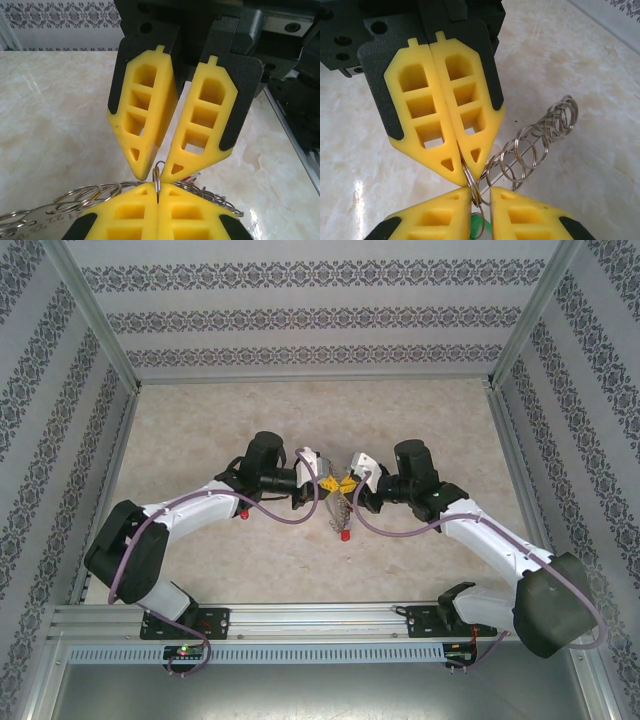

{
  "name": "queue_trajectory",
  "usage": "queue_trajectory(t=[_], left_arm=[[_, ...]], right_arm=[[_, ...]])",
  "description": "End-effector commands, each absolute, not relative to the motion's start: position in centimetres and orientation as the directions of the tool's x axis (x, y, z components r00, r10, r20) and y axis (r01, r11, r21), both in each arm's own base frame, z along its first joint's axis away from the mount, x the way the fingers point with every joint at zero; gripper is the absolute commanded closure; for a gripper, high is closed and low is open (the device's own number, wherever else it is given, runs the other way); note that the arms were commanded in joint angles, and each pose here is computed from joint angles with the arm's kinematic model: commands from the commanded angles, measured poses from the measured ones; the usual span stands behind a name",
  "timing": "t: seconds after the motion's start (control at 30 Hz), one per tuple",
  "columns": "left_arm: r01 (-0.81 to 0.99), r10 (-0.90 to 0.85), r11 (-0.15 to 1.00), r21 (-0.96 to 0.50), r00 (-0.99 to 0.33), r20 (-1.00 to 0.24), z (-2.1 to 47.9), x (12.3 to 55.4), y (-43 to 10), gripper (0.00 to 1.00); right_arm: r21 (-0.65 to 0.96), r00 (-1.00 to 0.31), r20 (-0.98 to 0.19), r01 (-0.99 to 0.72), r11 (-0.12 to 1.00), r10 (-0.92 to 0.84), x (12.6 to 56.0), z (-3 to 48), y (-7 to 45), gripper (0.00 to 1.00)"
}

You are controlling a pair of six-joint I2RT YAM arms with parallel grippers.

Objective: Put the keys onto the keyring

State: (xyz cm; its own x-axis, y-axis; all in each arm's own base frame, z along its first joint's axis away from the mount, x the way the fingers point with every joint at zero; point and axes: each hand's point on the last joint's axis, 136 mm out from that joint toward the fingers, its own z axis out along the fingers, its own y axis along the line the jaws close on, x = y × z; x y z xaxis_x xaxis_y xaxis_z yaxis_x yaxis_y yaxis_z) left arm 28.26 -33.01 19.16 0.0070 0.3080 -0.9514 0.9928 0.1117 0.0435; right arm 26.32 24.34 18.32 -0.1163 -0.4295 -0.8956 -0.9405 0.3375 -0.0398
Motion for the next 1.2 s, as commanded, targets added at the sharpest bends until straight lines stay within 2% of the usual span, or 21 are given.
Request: queue_trajectory(t=[0.0, 0.43, 0.6, 0.7, 0.73, 0.8, 0.97, 1.17], left_arm=[[0.993, 0.169, 0.06, 0.097, 0.086, -0.982, 22.7, 27.7, -34.3, 1.0], [0.991, 0.036, 0.08, 0.105, 0.103, -0.994, 25.8, 28.0, -34.3, 1.0], [0.991, -0.002, 0.085, 0.105, 0.106, -0.994, 26.9, 28.0, -34.3, 1.0], [0.99, -0.015, 0.093, 0.106, 0.108, -0.994, 27.2, 28.2, -34.3, 1.0], [0.99, -0.02, 0.093, 0.109, 0.111, -0.994, 27.4, 28.2, -34.3, 1.0], [0.99, -0.026, 0.09, 0.111, 0.114, -0.993, 27.7, 28.1, -34.3, 1.0], [0.988, -0.042, 0.098, 0.121, 0.126, -0.991, 28.4, 28.2, -34.2, 1.0], [0.987, -0.027, 0.108, 0.119, 0.122, -0.992, 28.0, 28.3, -34.1, 1.0]], right_arm=[[-0.035, -0.081, -0.931, -0.951, 0.307, -0.355, 26.1, 19.7, 24.7, 0.82], [0.024, -0.108, -0.956, -0.955, 0.295, -0.271, 26.3, 20.9, 24.0, 0.81], [0.031, -0.098, -0.967, -0.961, 0.274, -0.234, 26.5, 22.1, 23.6, 0.87], [0.027, -0.089, -0.97, -0.964, 0.266, -0.226, 26.5, 22.6, 23.6, 0.96], [0.024, -0.086, -0.971, -0.963, 0.267, -0.223, 26.7, 22.7, 23.6, 0.95], [0.017, -0.075, -0.974, -0.964, 0.265, -0.212, 26.8, 23.3, 23.7, 0.85], [0.016, -0.07, -0.976, -0.966, 0.257, -0.205, 27.1, 23.7, 23.7, 0.84], [0.002, -0.06, -0.977, -0.962, 0.272, -0.207, 27.5, 24.4, 23.6, 1.0]])
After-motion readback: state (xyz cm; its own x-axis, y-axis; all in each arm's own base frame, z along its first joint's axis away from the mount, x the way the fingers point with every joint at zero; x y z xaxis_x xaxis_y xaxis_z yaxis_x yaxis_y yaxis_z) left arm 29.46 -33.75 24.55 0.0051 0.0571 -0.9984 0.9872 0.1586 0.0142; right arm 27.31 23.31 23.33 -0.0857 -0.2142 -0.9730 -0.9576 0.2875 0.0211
